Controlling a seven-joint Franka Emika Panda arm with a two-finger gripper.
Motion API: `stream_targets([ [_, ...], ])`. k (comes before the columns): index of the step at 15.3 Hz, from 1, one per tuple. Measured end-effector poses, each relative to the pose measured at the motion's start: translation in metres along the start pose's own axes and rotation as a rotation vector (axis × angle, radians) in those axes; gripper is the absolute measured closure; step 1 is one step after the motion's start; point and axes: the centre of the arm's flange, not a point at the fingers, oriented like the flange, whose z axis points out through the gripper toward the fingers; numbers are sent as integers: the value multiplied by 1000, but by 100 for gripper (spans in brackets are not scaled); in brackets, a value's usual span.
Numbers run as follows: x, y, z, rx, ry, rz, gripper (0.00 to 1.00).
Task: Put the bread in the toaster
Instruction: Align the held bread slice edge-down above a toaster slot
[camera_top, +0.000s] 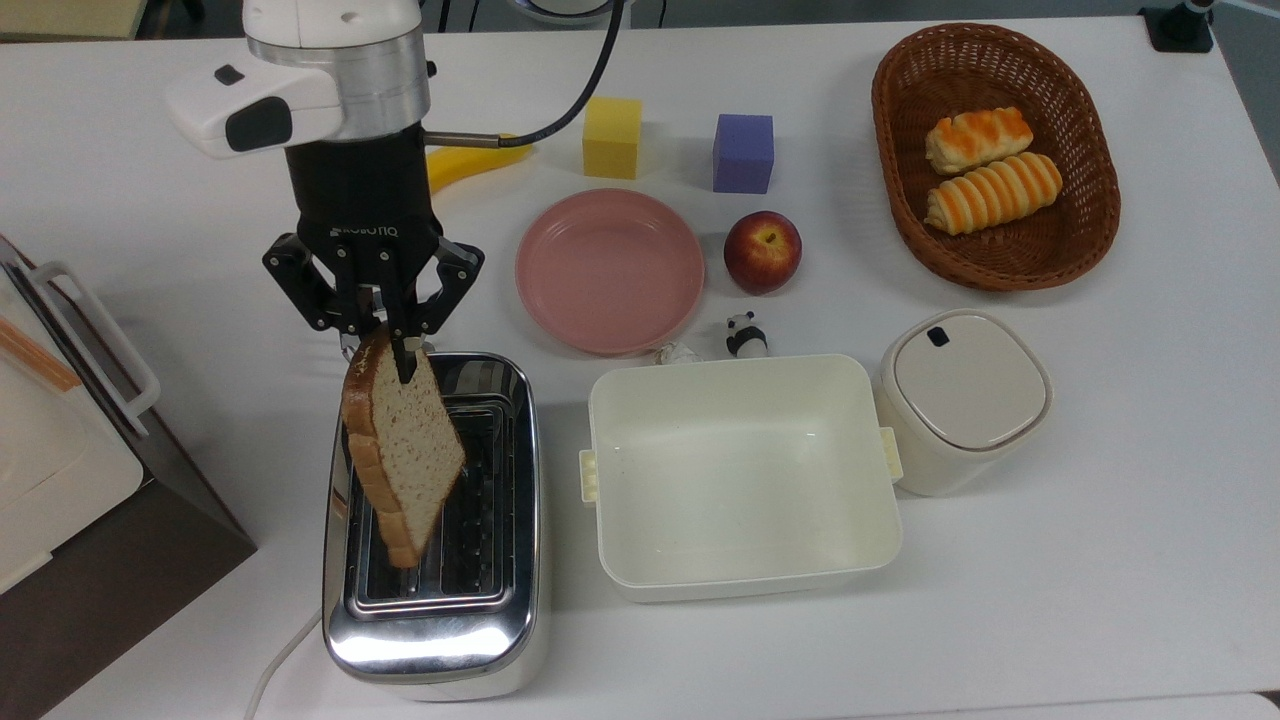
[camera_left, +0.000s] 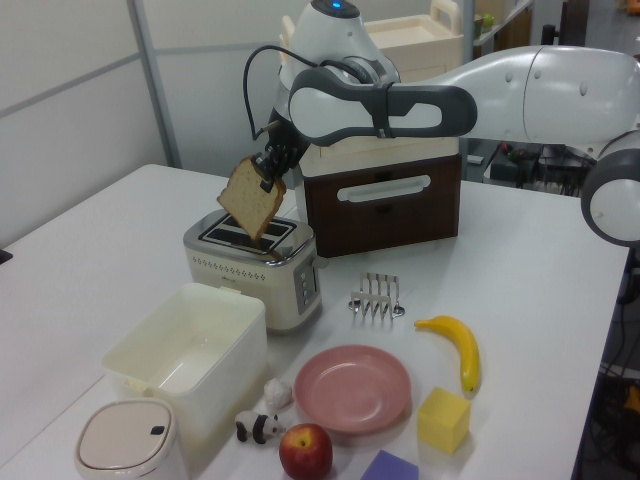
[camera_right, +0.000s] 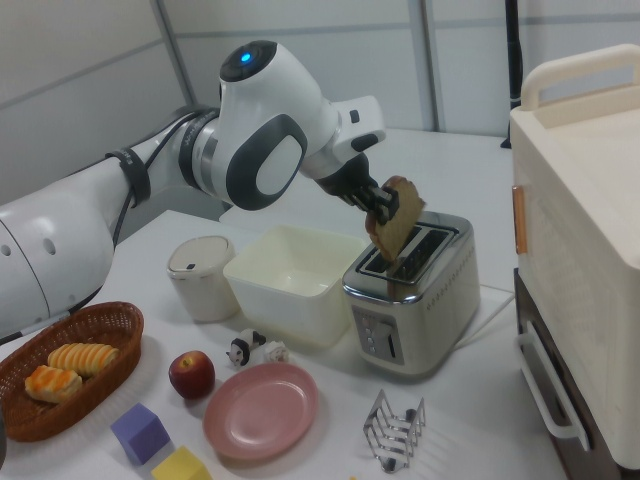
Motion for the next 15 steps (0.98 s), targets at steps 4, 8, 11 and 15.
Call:
stream_targets([
  [4,0,-5,1,3,-2,-5,88],
  [8,-1,-18,2,14,-3,-21,88],
  [11,-3,-27,3,6,-14,-43,88],
  [15,-7,-26,7,-10,-47,-53,88],
])
